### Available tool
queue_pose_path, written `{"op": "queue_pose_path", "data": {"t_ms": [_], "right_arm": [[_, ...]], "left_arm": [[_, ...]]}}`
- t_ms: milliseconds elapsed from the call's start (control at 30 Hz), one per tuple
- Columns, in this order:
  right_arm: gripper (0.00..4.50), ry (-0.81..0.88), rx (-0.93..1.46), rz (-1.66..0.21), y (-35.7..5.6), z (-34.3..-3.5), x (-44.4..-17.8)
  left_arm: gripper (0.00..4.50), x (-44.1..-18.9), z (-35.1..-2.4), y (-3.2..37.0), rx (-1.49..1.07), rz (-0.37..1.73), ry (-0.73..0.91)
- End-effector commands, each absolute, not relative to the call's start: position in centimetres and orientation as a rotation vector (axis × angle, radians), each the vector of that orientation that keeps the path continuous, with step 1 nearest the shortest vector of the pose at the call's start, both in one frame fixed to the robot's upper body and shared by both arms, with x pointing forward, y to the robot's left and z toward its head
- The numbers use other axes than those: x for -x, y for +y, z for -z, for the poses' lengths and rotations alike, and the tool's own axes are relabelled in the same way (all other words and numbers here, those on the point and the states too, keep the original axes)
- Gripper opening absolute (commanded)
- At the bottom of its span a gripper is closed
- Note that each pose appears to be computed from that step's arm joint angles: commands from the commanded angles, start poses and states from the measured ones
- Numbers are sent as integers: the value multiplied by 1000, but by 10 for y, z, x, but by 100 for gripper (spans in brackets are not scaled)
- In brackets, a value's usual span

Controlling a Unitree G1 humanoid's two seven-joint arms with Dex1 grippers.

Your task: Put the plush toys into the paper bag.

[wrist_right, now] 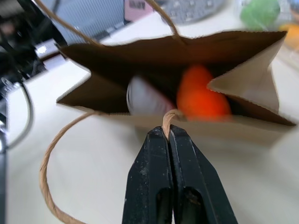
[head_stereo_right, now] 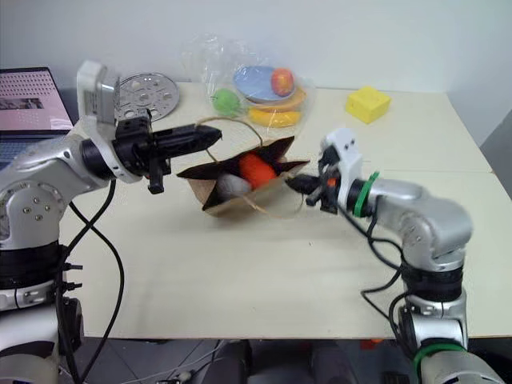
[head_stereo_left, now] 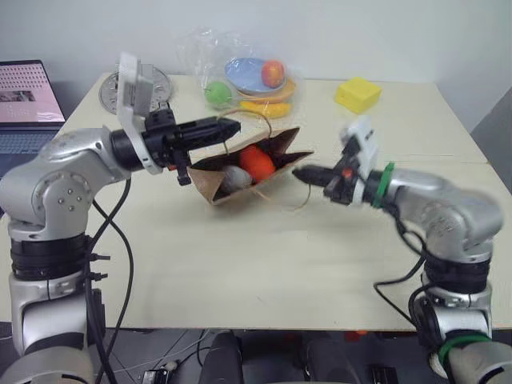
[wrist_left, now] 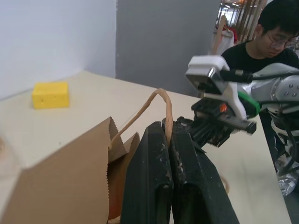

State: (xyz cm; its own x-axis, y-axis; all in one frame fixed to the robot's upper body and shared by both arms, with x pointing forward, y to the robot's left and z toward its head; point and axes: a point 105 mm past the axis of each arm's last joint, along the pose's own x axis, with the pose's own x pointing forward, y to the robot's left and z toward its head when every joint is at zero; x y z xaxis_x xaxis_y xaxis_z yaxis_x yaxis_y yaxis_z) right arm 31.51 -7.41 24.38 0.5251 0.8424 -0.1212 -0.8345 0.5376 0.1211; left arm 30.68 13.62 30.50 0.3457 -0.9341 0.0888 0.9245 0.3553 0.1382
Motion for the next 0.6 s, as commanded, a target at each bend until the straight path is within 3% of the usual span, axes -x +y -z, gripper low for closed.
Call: {"op": "queue_pose_path", "data": {"t_ms": [33, 333, 600], "right_arm": [[3, 147, -108, -979, -83, -268, -319], [3, 138, -120, -911, -84, -268, -329], [3, 62, -149, -910, -78, -287, -328]], "left_arm": [[0, -316, -311, 134, -97, 1212, -195], [0, -338, -303, 124, -80, 1206, -212], [0, -350, -314, 118, -97, 1216, -255]]}}
